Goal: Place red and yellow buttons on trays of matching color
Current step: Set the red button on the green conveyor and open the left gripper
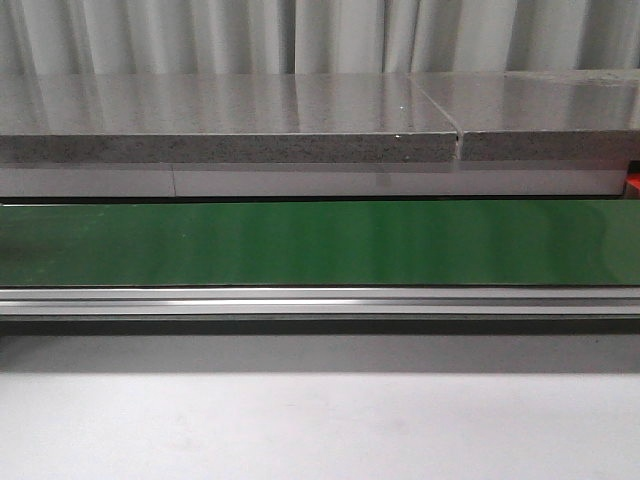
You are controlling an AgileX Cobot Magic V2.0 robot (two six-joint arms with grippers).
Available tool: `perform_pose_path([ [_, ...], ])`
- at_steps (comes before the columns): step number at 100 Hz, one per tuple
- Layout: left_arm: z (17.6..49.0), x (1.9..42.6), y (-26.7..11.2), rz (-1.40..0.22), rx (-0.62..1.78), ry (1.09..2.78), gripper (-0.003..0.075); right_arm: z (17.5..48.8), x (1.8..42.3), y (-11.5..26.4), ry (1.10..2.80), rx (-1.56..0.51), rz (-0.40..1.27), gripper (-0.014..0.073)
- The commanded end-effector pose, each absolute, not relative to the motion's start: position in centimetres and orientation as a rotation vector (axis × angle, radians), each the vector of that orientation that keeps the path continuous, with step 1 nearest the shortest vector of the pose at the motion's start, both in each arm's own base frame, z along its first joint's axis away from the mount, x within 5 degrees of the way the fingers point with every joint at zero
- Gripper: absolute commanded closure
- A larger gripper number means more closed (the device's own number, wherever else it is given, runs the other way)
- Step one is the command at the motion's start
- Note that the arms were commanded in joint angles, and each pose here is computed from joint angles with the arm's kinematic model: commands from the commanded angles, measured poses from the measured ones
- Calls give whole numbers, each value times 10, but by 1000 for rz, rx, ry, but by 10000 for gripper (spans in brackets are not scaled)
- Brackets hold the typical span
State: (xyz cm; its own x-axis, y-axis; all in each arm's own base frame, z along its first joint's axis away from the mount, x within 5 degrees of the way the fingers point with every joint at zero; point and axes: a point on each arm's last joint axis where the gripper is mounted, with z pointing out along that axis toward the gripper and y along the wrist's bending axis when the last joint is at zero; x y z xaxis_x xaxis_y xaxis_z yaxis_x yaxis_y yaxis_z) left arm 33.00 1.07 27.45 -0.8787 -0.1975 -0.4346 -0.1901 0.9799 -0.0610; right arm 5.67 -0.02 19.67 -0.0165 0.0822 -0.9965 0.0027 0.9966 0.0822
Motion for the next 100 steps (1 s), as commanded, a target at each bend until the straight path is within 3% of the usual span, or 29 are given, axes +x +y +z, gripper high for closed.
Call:
perform_pose_path([
  [1,294,332,9,-17,-246,2591,739,211,54,0,1465,55,64,662],
  [19,289,333,10,15,-234,2623,730,211,54,0,1465,55,64,662],
  [28,287,333,10,16,-235,2636,665,211,54,0,1465,55,64,662],
  [38,286,333,10,17,-236,2644,528,211,54,0,1465,55,64,662],
  [55,285,333,10,25,-209,2650,171,211,54,0,1465,55,64,662],
  [62,285,333,11,30,-206,2651,85,211,54,0,1465,55,64,662],
  [100,308,339,-5,6,-115,2587,67,211,54,0,1465,55,64,662],
])
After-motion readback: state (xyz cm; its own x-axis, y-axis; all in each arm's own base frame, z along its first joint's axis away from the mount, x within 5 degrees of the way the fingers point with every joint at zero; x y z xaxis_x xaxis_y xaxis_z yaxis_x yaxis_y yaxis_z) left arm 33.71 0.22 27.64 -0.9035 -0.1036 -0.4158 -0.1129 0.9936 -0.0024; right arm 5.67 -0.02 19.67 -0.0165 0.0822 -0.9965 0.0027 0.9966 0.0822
